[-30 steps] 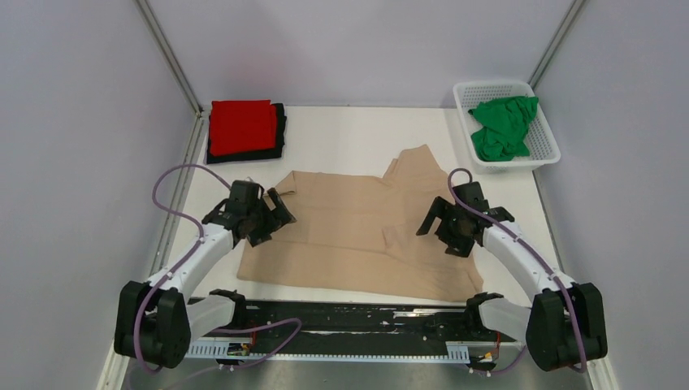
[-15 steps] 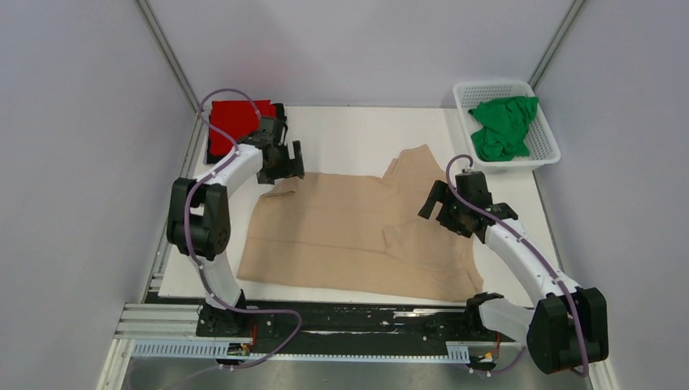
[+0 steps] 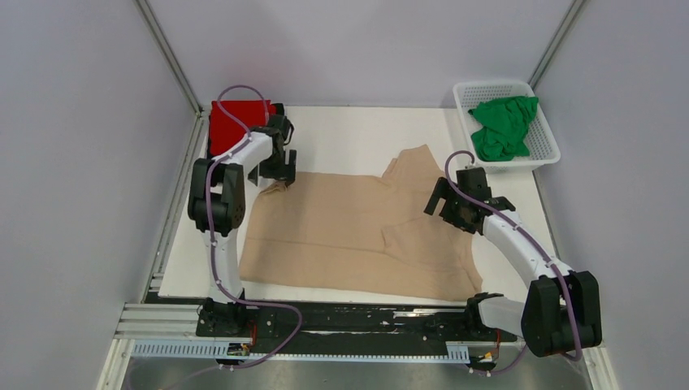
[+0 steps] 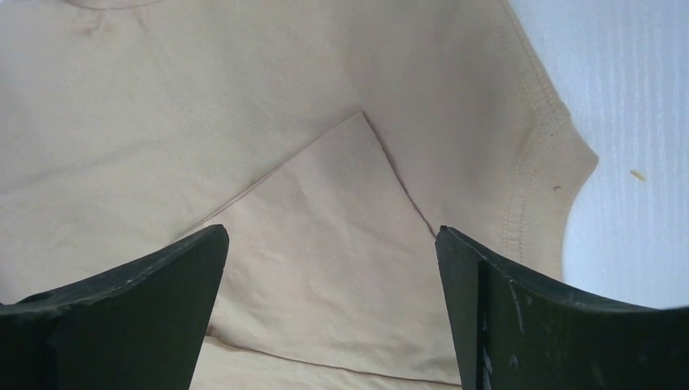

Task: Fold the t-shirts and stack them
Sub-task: Fold the flattened tshirt in 1/3 of the way

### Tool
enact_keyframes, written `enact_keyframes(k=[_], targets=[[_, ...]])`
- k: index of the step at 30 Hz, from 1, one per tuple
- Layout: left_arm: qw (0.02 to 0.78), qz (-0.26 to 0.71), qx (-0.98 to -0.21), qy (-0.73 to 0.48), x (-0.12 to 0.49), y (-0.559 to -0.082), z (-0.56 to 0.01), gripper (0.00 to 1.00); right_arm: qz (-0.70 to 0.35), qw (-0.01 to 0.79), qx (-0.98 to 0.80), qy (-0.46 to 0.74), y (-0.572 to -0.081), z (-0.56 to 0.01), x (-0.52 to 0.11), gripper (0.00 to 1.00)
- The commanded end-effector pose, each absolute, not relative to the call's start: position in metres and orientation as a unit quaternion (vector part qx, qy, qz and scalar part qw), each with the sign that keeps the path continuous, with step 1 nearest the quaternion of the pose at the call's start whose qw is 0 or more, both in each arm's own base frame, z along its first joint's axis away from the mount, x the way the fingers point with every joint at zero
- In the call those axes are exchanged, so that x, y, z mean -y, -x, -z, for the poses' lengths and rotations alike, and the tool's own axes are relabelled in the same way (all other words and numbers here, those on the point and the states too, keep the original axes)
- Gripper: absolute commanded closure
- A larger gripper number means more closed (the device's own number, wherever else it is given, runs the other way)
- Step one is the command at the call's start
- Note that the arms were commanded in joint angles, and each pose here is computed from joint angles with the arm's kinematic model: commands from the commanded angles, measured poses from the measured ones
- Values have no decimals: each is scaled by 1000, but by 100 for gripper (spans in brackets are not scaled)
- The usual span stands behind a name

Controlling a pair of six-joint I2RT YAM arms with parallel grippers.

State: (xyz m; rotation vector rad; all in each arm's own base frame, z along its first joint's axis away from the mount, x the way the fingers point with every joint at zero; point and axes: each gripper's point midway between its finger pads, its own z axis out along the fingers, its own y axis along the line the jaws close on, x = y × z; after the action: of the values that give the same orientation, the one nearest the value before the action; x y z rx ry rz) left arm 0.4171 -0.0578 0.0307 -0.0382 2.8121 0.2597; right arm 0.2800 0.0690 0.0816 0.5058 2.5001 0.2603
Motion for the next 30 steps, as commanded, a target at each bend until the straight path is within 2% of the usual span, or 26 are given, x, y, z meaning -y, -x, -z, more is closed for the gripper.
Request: enact_keyframes(k=[1,7,18,30], targets=[[158,-180,-967,84,-15,-428,-47,0,-100,338,-917,-188,-303,-107,-63,0],[209,-175,-948,165,-53,-453,-81,0,-94,344,-913,-197,-305,-109,-59,0],[261,53,-952,149,22,-485,-74,0,-109,351,-909,-197,-325,-111,-66,0],[230,72,-960,146,31,-492,-35,25,-104,355,-910,-189,-337,-104,-66,0]])
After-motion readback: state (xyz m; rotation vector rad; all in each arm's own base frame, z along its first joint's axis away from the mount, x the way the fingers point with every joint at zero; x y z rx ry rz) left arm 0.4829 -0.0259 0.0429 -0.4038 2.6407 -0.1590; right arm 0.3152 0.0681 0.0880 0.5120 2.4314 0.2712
